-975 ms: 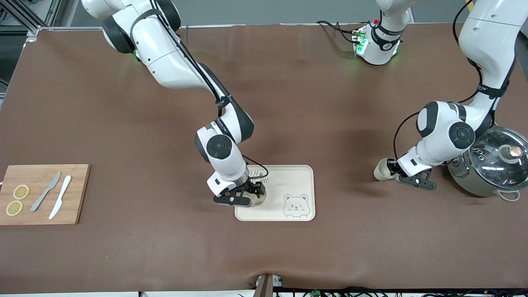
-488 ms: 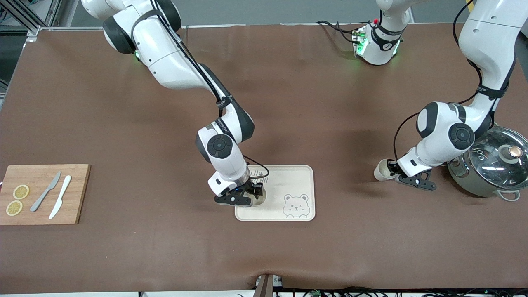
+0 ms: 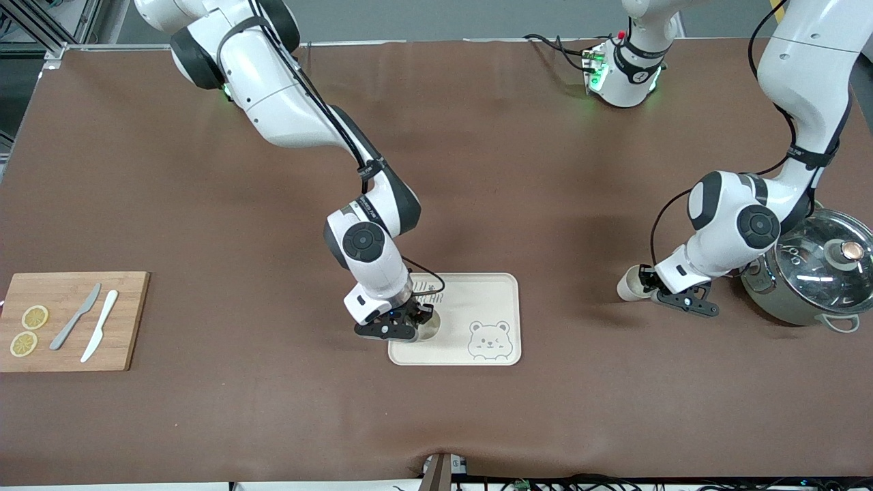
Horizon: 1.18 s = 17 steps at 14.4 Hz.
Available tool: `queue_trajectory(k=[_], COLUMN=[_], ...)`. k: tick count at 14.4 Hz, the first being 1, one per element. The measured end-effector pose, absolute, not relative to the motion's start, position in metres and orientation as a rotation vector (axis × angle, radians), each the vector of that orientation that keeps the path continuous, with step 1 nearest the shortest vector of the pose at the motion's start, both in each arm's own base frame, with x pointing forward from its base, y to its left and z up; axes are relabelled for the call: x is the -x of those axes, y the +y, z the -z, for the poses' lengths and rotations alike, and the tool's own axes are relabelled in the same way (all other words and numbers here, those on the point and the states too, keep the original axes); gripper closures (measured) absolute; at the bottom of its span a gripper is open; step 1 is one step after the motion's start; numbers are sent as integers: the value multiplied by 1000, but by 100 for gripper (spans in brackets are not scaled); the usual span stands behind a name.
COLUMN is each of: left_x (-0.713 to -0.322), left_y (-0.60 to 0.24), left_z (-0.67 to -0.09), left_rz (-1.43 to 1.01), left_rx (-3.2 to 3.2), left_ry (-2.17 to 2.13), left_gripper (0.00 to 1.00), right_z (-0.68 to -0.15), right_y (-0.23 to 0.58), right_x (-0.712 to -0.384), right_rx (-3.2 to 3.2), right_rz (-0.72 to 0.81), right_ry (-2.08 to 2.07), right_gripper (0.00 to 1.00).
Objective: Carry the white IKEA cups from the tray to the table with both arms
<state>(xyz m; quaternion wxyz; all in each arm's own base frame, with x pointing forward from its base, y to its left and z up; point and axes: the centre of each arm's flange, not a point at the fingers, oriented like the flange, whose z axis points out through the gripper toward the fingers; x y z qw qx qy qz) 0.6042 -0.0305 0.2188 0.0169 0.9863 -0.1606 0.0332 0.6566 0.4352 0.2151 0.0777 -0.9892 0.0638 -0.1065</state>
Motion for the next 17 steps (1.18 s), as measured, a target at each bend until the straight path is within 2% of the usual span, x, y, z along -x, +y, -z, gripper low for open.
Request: queue_trajectory(k=[1,2,5,7,8,10,12,17], left_x=[-607,-610,-620,-627,-631,-640,-652,-677], left_y=[-29,-27,-25,-34,-41,-48,-46,-39], left_z=[-222,-227,-259,-290,-305,-331,-351,-391], left_rz=[-115,-123,-46,6,16,1,-57,-199], left_rx=[-3073,-3081,-3123,-3147,-3155,-3169,-3171,-3162], left_ry=[-511,-512,-466,-433,-413,-375,-349,-231], left_gripper=[62,53,21,4,0,0,0,0], right_z=[-215,-214,-214,-215,-217,-233,-266,-412], right_y=[435,435,435,435,436,435,427,347], right_x=[-656,-656,-656,-657,-658,-661,-663,-671], right_rx=[2963,2963,2963,2963,2961,2961,3000,3058], right_rz=[318,318,318,320,324,320,248,110], right_ry=[191,190,190,190,191,204,231,350], right_gripper=[94,96,96,96,96,96,96,96])
